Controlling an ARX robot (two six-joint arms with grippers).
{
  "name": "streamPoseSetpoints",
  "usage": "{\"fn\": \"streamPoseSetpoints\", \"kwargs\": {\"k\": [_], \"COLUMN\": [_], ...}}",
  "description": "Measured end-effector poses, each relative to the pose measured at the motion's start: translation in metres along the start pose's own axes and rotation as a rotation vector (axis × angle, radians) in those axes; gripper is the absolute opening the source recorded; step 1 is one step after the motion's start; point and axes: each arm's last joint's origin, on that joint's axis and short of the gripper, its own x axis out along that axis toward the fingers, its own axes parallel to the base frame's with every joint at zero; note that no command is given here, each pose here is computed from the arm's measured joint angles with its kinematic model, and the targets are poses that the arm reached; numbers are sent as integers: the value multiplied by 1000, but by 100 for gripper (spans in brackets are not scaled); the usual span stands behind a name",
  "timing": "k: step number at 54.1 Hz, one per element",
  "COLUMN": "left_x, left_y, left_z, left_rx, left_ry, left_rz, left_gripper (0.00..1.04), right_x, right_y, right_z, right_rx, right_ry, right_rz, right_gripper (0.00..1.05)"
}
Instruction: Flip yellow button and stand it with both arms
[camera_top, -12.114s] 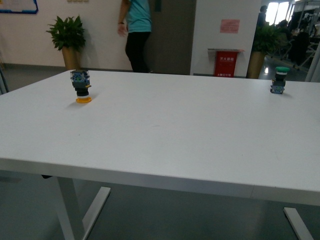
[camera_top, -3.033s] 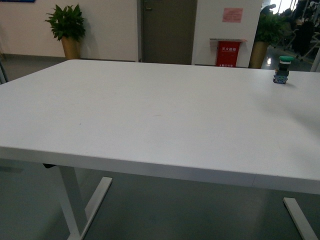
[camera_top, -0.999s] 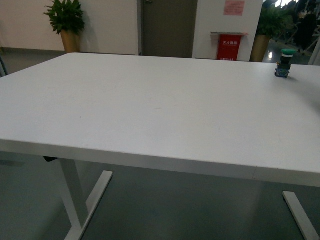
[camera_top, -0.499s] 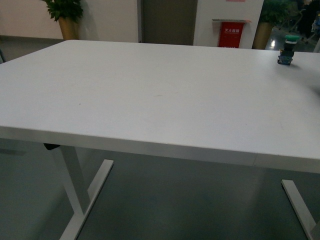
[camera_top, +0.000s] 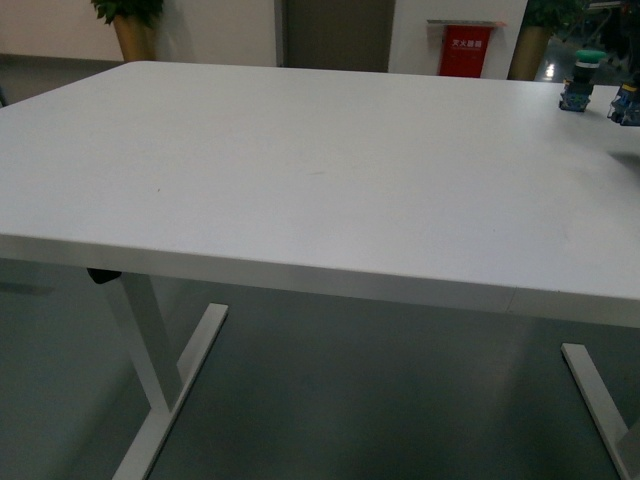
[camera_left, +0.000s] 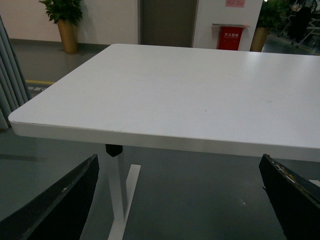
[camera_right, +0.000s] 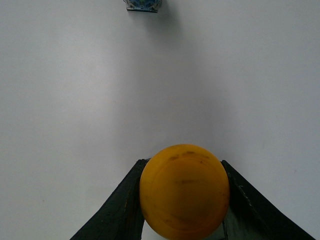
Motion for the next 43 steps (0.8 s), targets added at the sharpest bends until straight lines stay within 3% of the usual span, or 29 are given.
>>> {"fn": "streamPoseSetpoints", "kwargs": {"k": [43], "left_x": [0], "left_y": [0], "left_z": [0], "left_rx": [0], "left_ry": [0], "left_rz": [0], "left_gripper": [99], "right_x": [36], "right_y": [20], "right_z": [2], "right_rx": [30], "right_ry": [-123], "right_rz": [-30], "right_gripper": [36]}}
